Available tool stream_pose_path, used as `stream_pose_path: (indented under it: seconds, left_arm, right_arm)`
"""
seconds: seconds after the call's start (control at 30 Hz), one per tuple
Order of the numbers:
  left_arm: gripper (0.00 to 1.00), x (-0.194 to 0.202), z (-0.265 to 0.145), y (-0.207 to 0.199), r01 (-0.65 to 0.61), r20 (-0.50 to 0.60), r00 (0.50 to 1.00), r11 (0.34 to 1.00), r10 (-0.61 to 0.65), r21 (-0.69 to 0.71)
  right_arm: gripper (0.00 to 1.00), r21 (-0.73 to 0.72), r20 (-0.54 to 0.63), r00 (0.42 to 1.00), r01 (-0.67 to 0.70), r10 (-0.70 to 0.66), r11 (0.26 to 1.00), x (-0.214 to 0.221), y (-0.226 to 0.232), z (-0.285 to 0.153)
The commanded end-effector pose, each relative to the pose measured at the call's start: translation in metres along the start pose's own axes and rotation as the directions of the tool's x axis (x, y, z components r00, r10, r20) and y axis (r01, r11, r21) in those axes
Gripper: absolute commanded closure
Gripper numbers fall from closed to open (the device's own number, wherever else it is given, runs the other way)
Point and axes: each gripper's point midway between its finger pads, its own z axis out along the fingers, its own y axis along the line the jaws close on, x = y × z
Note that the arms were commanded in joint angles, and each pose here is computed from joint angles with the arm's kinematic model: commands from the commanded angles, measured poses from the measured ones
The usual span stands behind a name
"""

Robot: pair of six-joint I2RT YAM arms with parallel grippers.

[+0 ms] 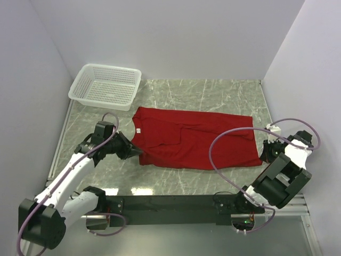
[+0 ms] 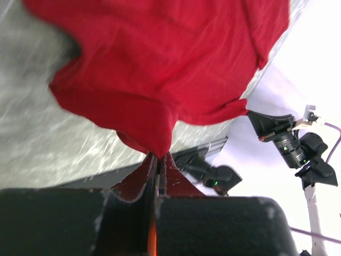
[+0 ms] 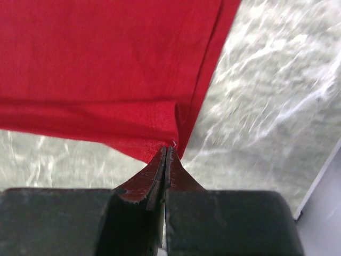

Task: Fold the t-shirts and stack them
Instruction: Fold the tshirt

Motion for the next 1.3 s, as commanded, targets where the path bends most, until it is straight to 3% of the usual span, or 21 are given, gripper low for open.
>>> stream_pose_path:
  seconds: [0.0, 0.2, 0.33, 0.5, 0.53, 0.73, 1.07, 1.27]
  left_arm:
    - [0.99, -0.024, 0.004, -0.03, -0.056, 0.074, 0.996, 0.997, 0.052, 0.055]
    - [1.0, -0.05, 0.016, -0.054, -0.09, 0.119, 0.99, 0.993, 0.081, 0.073]
    - [1.0, -0.042, -0.002, -0.066, -0.118, 0.103, 0.989, 0.989, 0.109, 0.086]
    - [0.99, 0.002, -0.04, -0.034, -0.066, 0.055, 0.997, 0.994, 0.061, 0.09]
    - [0.99, 0.014, -0.035, -0.01, -0.017, 0.016, 1.0, 0.999, 0.017, 0.05]
    - [0.99, 0.061, -0.042, 0.038, 0.148, -0.092, 0.986, 0.986, -0.141, 0.074]
    - [0.99, 0.08, -0.062, 0.042, 0.156, -0.151, 0.977, 0.987, -0.149, 0.035]
    - [0.99, 0.089, -0.072, 0.048, 0.163, -0.189, 0.967, 0.984, -0.173, -0.066]
  right_arm:
    - [1.0, 0.075, 0.077, 0.996, -0.05, 0.044, 0.996, -0.034, -0.025, 0.003]
    - [1.0, 0.064, 0.085, 0.993, -0.088, 0.083, 0.994, -0.051, -0.027, 0.013]
    - [1.0, -0.006, 0.063, 0.998, -0.016, 0.017, 1.0, -0.046, -0.014, 0.003]
    - [1.0, -0.062, 0.045, 0.996, 0.079, -0.076, 0.995, -0.025, -0.001, -0.022]
    - [1.0, -0.063, 0.039, 0.996, 0.085, -0.083, 0.994, -0.02, -0.002, -0.026]
    - [1.0, -0.099, -0.009, 0.987, 0.16, -0.162, 0.982, 0.002, 0.009, -0.036]
    - [1.0, -0.075, -0.044, 0.982, 0.178, -0.182, 0.981, 0.008, -0.001, -0.036]
    - [1.0, -0.078, -0.04, 0.986, 0.158, -0.162, 0.984, 0.006, -0.005, -0.034]
